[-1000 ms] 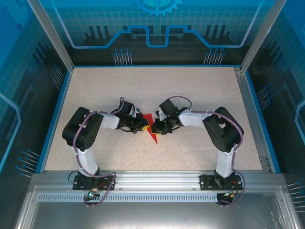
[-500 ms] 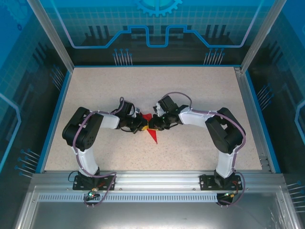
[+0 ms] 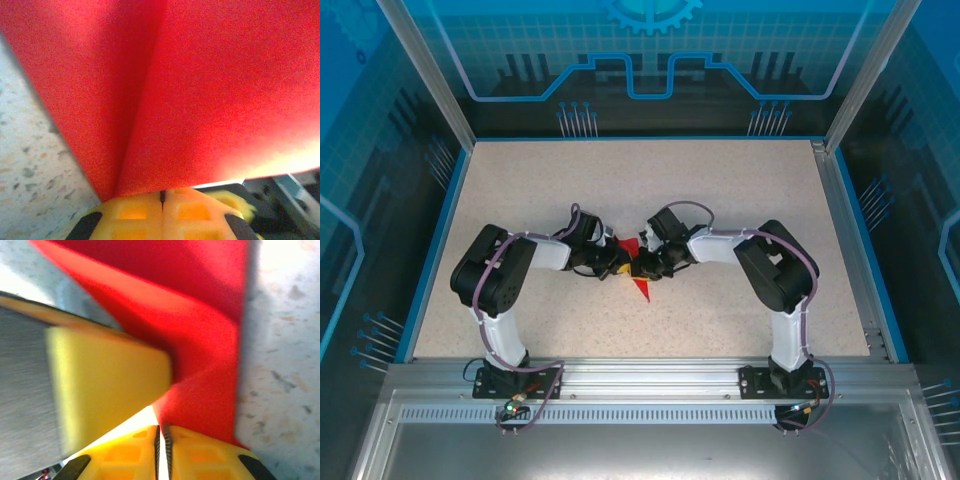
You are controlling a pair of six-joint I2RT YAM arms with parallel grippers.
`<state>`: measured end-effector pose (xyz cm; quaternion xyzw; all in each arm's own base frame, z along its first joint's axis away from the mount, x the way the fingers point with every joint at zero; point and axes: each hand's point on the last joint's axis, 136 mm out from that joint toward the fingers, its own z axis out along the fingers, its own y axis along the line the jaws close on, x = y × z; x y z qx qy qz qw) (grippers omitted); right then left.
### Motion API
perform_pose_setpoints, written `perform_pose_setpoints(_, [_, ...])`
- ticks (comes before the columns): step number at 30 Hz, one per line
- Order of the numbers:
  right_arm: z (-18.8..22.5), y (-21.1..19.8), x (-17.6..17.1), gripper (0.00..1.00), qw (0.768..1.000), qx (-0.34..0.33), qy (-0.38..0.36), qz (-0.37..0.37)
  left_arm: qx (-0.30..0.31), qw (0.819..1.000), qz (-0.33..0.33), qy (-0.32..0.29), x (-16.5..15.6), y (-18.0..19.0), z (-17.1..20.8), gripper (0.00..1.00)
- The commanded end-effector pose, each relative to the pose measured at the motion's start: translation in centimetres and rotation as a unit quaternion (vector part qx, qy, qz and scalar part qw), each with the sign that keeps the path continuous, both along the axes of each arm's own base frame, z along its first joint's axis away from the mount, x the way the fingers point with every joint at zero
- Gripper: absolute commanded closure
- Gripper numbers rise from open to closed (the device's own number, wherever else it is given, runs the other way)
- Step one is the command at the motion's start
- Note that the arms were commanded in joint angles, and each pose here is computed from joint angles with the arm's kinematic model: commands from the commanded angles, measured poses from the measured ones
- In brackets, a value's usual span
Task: Fold a paper plane with a square sheet of paper (pick it up from the middle)
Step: Fold the wing for the fifth time at the center of the table.
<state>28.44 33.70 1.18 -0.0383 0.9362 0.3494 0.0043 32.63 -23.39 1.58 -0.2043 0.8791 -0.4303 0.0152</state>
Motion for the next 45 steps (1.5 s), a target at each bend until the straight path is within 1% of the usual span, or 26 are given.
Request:
perform_pose_setpoints(1, [-3.3, -2.0, -1.8, 0.86, 0.998, -0.055, 0.031, -0.006, 0.021, 0.999, -0.005, 0.036, -1.7, 0.4, -1.1, 1.00])
perform_pose_setpoints(3, [-3.9, -2.7, -2.3, 0.86, 0.997, -0.075, 0.037, -0.003, 0.020, 0.999, -0.005, 0.035, -1.7, 0.4, -1.0, 1.00])
perform_pose_setpoints(8, [-4.4, -3.8, -3.1, 0.87, 0.994, -0.099, 0.042, 0.005, 0.026, 0.999, -0.008, 0.029, -1.2, 0.4, -0.7, 1.00])
perform_pose_setpoints(16, [-4.1, -3.7, -3.2, 0.87, 0.995, -0.091, 0.042, 0.012, 0.036, 0.999, -0.009, 0.010, 0.9, 1.0, 0.3, 1.00])
perform_pose_setpoints(22, [-4.2, -3.5, -3.3, 0.87, 0.995, -0.085, 0.047, 0.015, 0.033, 0.999, 0.005, 0.009, 2.6, 2.3, 0.5, 1.00])
perform_pose_setpoints(29, [-4.1, -3.3, -3.3, 0.87, 0.995, -0.081, 0.048, 0.015, 0.043, 0.999, 0.013, 0.006, 4.3, 3.8, 0.7, 1.00])
perform_pose_setpoints(39, [-3.9, -3.2, -3.1, 0.86, 0.995, -0.081, 0.049, 0.014, 0.048, 0.998, 0.024, 0.026, 4.1, 5.5, -1.1, 1.00])
perform_pose_setpoints(45, [-3.5, -3.2, -3.1, 0.86, 0.996, -0.080, 0.046, 0.015, 0.050, 0.998, 0.032, 0.025, 4.9, 6.4, -1.0, 1.00])
